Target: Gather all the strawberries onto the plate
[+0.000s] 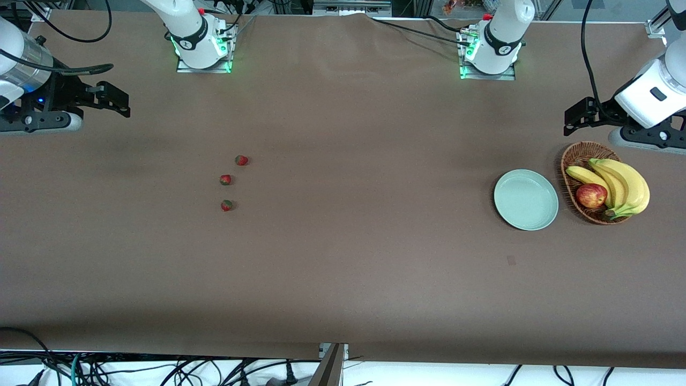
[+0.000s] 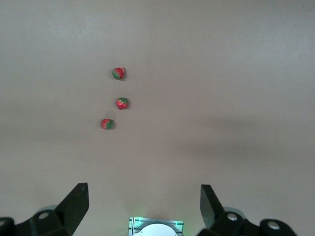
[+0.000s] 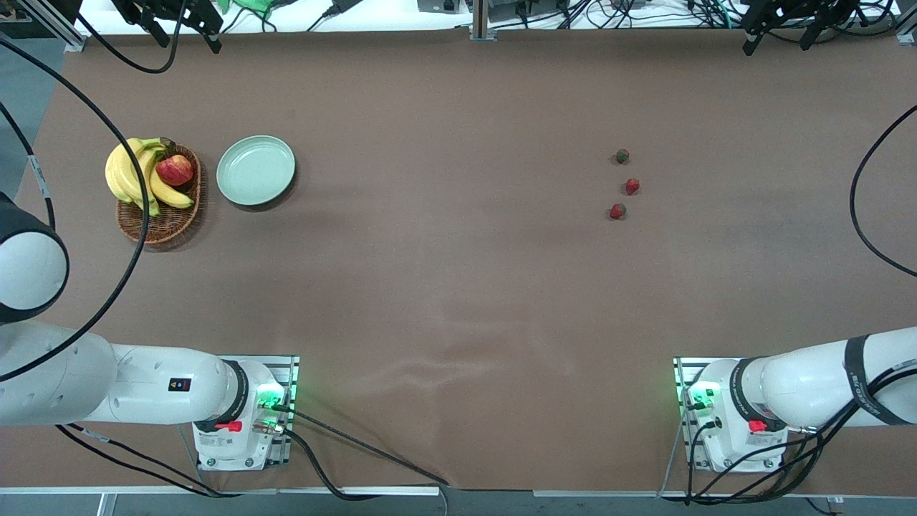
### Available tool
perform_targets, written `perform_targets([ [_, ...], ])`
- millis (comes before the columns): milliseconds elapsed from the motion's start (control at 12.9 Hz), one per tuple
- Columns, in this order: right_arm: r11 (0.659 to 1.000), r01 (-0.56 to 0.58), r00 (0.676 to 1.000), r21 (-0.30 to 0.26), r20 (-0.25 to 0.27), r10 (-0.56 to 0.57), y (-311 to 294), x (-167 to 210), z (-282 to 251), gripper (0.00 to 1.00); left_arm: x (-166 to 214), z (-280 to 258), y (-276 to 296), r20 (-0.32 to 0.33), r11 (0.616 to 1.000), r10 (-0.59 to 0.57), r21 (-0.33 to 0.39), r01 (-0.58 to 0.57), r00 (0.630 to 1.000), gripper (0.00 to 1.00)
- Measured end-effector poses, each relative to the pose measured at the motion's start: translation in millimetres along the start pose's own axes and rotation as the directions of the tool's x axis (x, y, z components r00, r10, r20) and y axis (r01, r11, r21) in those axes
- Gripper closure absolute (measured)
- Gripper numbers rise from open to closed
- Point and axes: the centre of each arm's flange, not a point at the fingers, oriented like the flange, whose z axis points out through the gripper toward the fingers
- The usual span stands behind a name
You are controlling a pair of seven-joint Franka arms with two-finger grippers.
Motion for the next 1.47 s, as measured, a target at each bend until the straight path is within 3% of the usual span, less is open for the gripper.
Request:
perform_targets([
  [698,1.0,0.004,0.999,0.005,-0.042,-0.004,0,5,-4,0.0,3,6,1,0.016,1.0,-0.001,-0.015,0.001,1.0,0.0],
  [1163,0.999,0.045,0.998,0.001,-0.037,-0.045,-11,14,6,0.0,3,8,1,0.022,1.0,-0.001,-0.016,0.002,1.0,0.0],
  [1473,0.998,0.06,0.997,0.027,-0.039,-0.059,-20,17,10,0.0,5,12,0,0.031,1.0,-0.001,-0.017,0.002,1.0,0.0],
])
